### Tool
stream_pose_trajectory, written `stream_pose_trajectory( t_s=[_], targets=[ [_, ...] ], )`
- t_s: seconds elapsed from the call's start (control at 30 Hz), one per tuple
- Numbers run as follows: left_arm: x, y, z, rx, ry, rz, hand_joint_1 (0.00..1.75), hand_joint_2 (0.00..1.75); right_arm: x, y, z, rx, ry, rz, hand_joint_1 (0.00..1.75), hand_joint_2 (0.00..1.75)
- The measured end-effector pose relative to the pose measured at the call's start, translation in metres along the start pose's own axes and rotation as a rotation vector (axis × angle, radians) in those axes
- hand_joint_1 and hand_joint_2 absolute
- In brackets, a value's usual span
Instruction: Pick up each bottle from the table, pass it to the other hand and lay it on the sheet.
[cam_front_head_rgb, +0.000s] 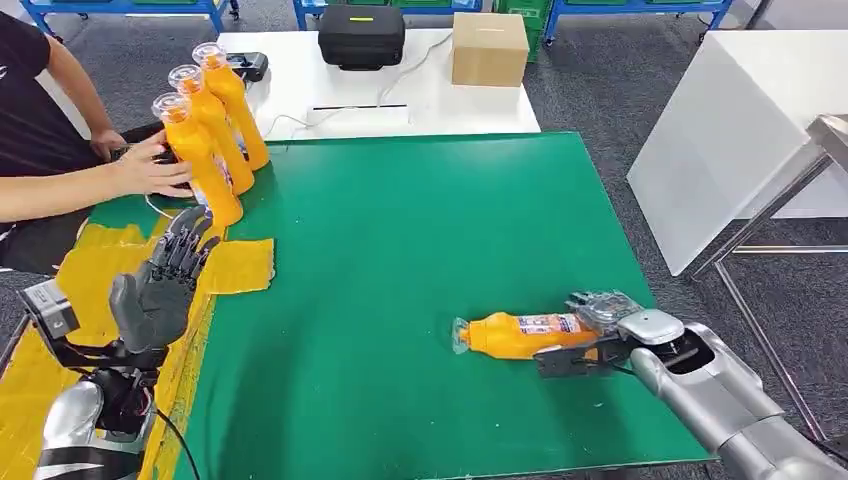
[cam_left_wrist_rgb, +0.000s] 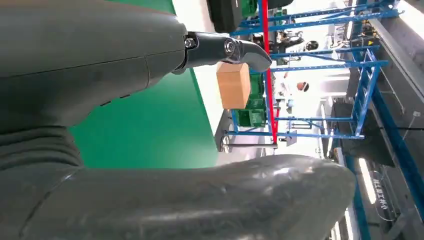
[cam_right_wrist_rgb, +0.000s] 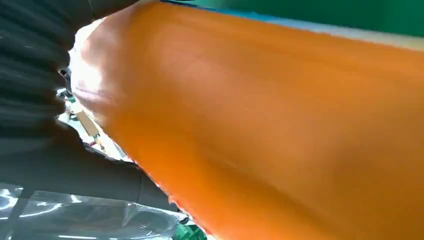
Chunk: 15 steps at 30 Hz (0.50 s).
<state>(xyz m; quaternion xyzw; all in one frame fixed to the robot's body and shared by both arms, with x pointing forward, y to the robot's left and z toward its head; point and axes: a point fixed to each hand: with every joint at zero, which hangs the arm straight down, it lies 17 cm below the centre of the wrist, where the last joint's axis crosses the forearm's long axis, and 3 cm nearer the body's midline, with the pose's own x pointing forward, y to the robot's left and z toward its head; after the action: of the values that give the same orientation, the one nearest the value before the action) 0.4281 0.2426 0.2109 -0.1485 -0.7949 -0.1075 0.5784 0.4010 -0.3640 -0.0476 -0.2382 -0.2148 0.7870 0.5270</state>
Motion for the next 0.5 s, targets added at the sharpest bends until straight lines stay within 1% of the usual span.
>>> stream_pose_trajectory(
  t_s=[0.03,0.07,0.1,0.27,0.5],
  targets=[
    [0.0,0.0,0.0,0.0,0.0,0.001,0.0,0.0,0.0,0.0,0.0,0.0,0.0,0.001,0.09,1.75],
    [0.0,0.0,0.0,0.0,-0.001,0.002,0.0,0.0,0.0,0.001,-0.001,0.001,-0.001,0.001,1.48,1.75],
    [0.0,0.0,0.0,-0.001,-0.002,0.004,0.0,0.0,0.001,0.001,-0.001,0.001,0.0,0.001,1.75,1.75],
    [0.0,0.001,0.0,0.0,-0.002,0.011,0.0,0.0,0.008,-0.011,-0.01,-0.058,0.029,-0.033,1.75,1.75],
    [-0.002,0.003,-0.001,0.008,0.01,0.008,0.0,0.0,0.03,-0.041,-0.022,-0.144,0.059,-0.172,1.75,1.75]
  ],
)
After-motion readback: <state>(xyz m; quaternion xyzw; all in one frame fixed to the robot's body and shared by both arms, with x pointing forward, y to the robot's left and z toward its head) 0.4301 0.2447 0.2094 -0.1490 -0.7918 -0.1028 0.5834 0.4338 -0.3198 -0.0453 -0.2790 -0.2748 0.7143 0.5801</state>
